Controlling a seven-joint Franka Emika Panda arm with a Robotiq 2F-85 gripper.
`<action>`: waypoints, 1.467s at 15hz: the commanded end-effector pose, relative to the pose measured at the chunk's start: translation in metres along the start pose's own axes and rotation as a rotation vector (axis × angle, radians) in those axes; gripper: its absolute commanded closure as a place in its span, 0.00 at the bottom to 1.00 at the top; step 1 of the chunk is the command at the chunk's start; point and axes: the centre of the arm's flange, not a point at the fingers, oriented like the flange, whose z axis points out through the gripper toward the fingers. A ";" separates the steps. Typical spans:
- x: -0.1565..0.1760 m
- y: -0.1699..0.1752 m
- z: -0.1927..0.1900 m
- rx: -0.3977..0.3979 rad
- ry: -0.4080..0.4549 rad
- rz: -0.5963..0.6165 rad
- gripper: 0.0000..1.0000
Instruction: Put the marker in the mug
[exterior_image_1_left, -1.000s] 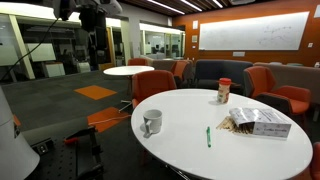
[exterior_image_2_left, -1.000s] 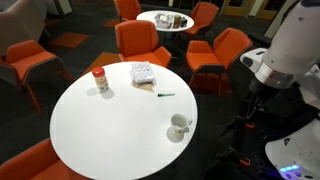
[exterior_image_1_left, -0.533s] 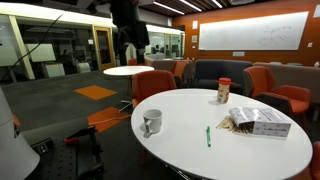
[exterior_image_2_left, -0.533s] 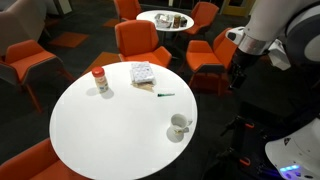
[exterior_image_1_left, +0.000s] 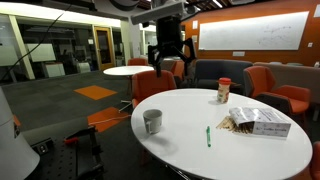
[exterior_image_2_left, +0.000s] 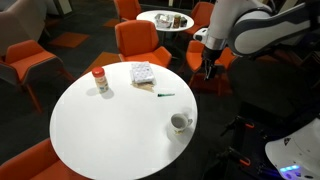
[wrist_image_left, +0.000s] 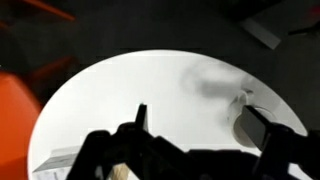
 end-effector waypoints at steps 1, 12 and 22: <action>0.040 0.045 0.037 0.006 -0.032 -0.066 0.00; 0.068 0.087 0.122 0.024 -0.069 -0.055 0.00; 0.106 0.085 0.147 0.030 -0.016 -0.123 0.00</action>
